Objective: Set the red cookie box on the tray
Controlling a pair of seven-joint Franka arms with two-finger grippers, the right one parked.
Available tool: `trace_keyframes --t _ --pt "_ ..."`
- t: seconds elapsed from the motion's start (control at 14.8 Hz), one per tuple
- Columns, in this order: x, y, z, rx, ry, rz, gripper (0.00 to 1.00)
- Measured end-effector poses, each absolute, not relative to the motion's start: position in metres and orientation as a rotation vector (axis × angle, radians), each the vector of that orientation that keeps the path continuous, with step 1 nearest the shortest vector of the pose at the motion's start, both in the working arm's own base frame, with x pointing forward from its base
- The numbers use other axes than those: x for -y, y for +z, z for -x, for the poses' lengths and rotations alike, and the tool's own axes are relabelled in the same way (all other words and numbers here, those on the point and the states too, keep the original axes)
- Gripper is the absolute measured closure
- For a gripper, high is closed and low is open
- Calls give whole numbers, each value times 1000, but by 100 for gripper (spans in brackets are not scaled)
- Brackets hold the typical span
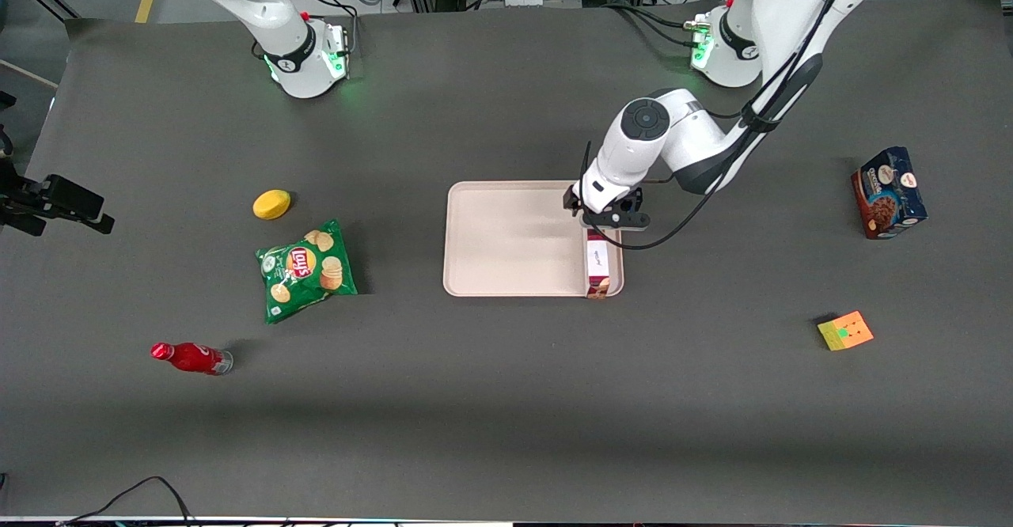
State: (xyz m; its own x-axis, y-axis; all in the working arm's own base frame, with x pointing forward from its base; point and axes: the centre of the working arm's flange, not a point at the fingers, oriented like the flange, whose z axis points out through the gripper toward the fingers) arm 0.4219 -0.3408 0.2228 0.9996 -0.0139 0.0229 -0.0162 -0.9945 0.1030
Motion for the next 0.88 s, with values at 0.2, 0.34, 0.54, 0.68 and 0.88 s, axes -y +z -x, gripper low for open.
trace_keyframes --t 0.2,0.34,0.54,0.68,0.88 --pt "346 274 -453 142 68 -3191 0" --pt "360 347 -474 205 47 -3261 0" --pt "364 478 -491 148 67 -3230 0" --pt "343 540 -493 201 105 -3243 0" --pt "262 601 -511 196 85 -3225 0"
